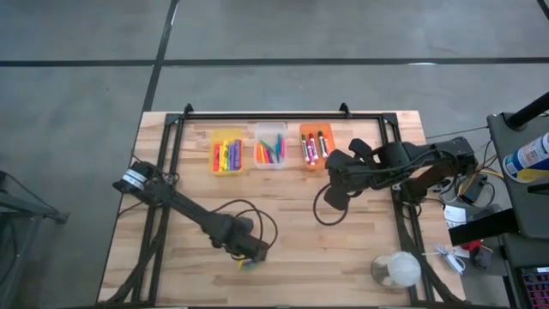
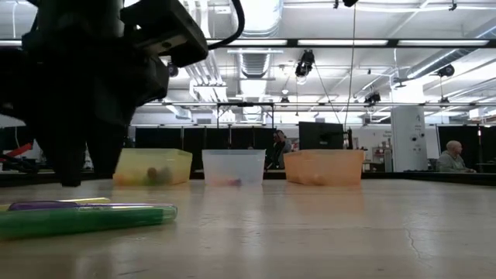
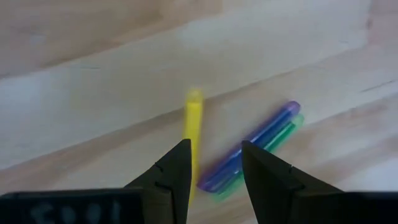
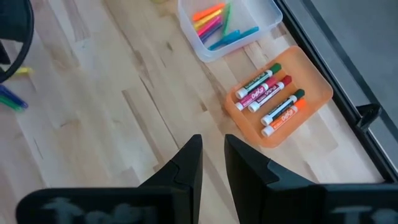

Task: Pick & Place Markers
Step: Put the yellow pen into the white bin

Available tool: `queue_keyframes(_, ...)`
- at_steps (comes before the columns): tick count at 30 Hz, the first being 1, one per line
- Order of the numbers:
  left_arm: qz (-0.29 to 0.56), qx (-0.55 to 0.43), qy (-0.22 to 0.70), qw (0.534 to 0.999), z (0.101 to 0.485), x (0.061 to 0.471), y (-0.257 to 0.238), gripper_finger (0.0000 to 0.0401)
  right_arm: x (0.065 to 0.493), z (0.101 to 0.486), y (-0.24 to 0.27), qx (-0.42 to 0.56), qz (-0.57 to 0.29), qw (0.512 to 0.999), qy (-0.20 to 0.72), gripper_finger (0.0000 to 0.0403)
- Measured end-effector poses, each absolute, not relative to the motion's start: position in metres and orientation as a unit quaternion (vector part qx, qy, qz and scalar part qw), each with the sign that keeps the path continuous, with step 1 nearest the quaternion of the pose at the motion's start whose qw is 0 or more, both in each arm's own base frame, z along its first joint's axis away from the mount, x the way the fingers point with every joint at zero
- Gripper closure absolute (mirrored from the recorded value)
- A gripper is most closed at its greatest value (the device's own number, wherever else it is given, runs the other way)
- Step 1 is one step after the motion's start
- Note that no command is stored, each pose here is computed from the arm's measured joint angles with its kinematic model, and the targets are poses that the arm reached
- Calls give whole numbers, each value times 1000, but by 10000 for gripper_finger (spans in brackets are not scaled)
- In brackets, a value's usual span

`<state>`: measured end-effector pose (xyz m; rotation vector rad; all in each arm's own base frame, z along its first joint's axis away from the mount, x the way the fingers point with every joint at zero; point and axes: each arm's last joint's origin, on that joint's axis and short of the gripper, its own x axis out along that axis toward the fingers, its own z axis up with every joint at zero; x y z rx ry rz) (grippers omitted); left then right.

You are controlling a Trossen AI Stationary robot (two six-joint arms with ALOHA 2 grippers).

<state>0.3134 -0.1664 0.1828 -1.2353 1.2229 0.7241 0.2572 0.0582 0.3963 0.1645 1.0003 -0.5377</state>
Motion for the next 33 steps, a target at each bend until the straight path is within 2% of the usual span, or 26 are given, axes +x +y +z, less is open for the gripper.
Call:
queue_keyframes(6,326,-528,533,576,172,308,-165,268,257,396,60,85,-256,840,471,342)
queue_keyframes(22,341,-510,535,580,154,302,-162,269,257,397,61,83,-252,842,469,342)
queue_keyframes(26,334,-492,548,588,153,303,-157,293,258,397,62,87,-251,845,464,342)
queue_keyframes(33,324,-478,554,599,154,308,-146,365,259,397,62,92,-252,847,460,342)
